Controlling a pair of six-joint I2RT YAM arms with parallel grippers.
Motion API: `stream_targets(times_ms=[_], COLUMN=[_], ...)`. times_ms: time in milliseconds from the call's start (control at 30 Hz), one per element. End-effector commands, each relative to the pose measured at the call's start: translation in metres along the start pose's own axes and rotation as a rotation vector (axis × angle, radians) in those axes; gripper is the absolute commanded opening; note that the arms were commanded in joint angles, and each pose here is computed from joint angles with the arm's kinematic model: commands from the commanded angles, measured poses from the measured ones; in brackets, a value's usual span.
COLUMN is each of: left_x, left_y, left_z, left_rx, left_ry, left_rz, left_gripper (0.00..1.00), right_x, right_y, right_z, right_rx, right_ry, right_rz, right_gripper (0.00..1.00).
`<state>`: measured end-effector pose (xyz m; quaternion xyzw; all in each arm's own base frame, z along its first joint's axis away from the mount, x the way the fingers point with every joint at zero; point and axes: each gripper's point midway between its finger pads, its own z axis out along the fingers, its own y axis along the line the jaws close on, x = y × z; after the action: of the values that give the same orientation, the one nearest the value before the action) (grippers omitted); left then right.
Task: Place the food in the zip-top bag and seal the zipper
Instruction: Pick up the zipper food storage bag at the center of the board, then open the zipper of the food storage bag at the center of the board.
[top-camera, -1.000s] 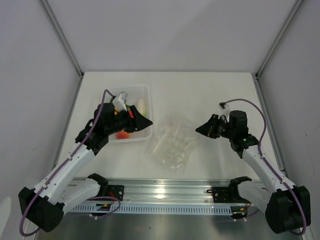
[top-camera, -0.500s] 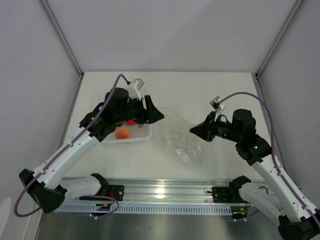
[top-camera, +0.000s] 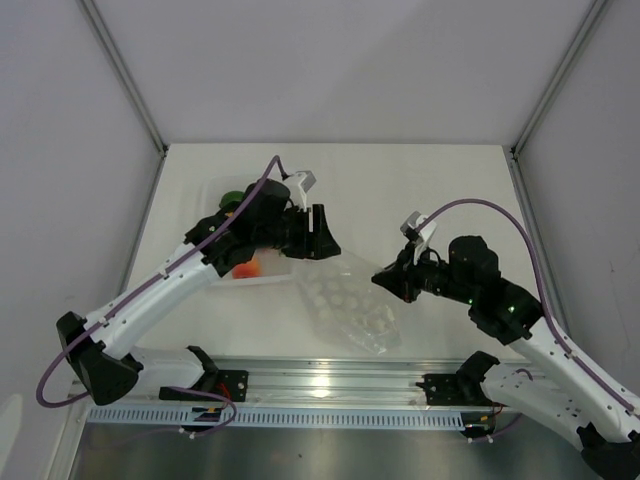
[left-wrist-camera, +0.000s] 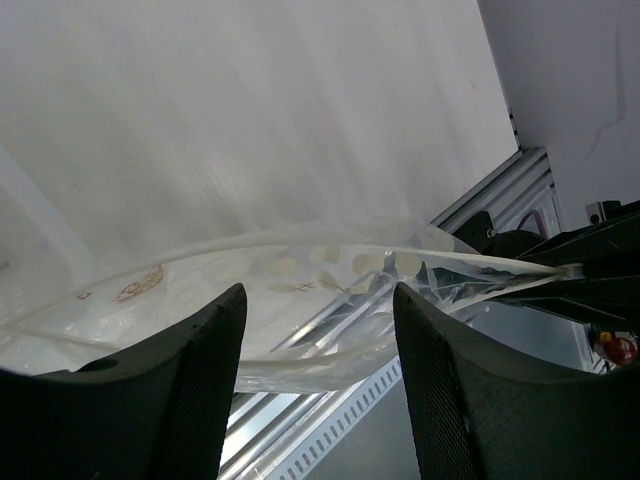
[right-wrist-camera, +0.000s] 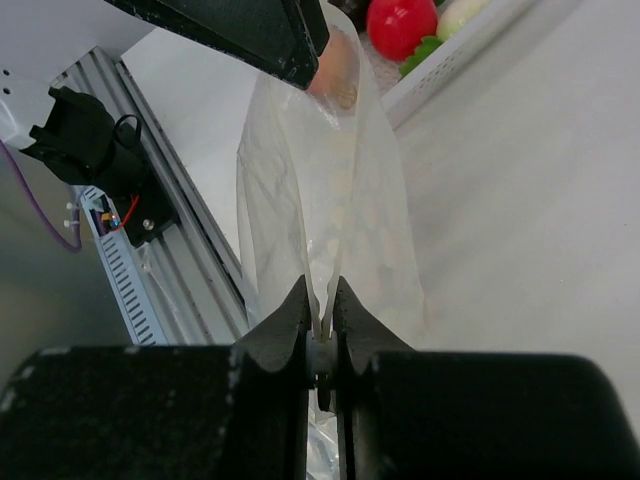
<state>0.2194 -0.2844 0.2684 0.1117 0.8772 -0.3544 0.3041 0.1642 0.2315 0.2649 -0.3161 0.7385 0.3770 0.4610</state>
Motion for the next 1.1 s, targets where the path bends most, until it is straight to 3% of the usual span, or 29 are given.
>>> stream_targets(times_ms=[0, 267, 367, 467, 533, 567, 700, 967, 1067], left_x=[0.003, 0.018, 0.022, 0.028, 0.03, 0.033, 0.031, 0.005, -0.006], left_y=[-0.007, -0.012, -0.011, -0.014, -0.014, -0.013, -0.012, -0.021, -0.016], left_z=[0.002, 0.005, 0.005, 0.007, 0.009, 0.01, 0.01, -0.026, -0.051], left_rx=[0.005, 0.023, 0.029, 0.054, 0.066, 0.062, 0.064, 0.087, 0.076], left_ry=[0.014, 0.051, 0.054, 0.065, 0.065, 0.067, 0.019, -0.225, -0.336], left_rz=[0.002, 0.032, 0.049, 0.067, 0.082, 0.087, 0.126, 0.282, 0.325], left_gripper=[0.62, 0.44, 0.42, 0.28, 0.03, 0.0, 0.01, 0.02, 0.19], right_x=[-0.019, -0.021, -0.021, -0.018, -0.017, -0.017, -0.015, -0.014, -0.012], right_y=[-0.003, -0.009, -0.007, -0.005, -0.002, -0.001, 0.004, 0.027, 0.041], right_z=[-0.006, -0.013, -0.013, -0.011, -0.01, -0.01, -0.008, -0.006, -0.009], right_rx=[0.06, 0.129, 0.123, 0.106, 0.09, 0.086, 0.054, -0.085, -0.164], right_ry=[-0.05, -0.063, -0.065, -0.053, -0.046, -0.046, -0.037, -0.011, -0.009], right_rz=[-0.051, -0.071, -0.071, -0.067, -0.065, -0.063, -0.062, -0.099, -0.11], right_gripper=[0.0, 0.0, 0.0, 0.0, 0.0, 0.0, 0.0, 0.0, 0.0])
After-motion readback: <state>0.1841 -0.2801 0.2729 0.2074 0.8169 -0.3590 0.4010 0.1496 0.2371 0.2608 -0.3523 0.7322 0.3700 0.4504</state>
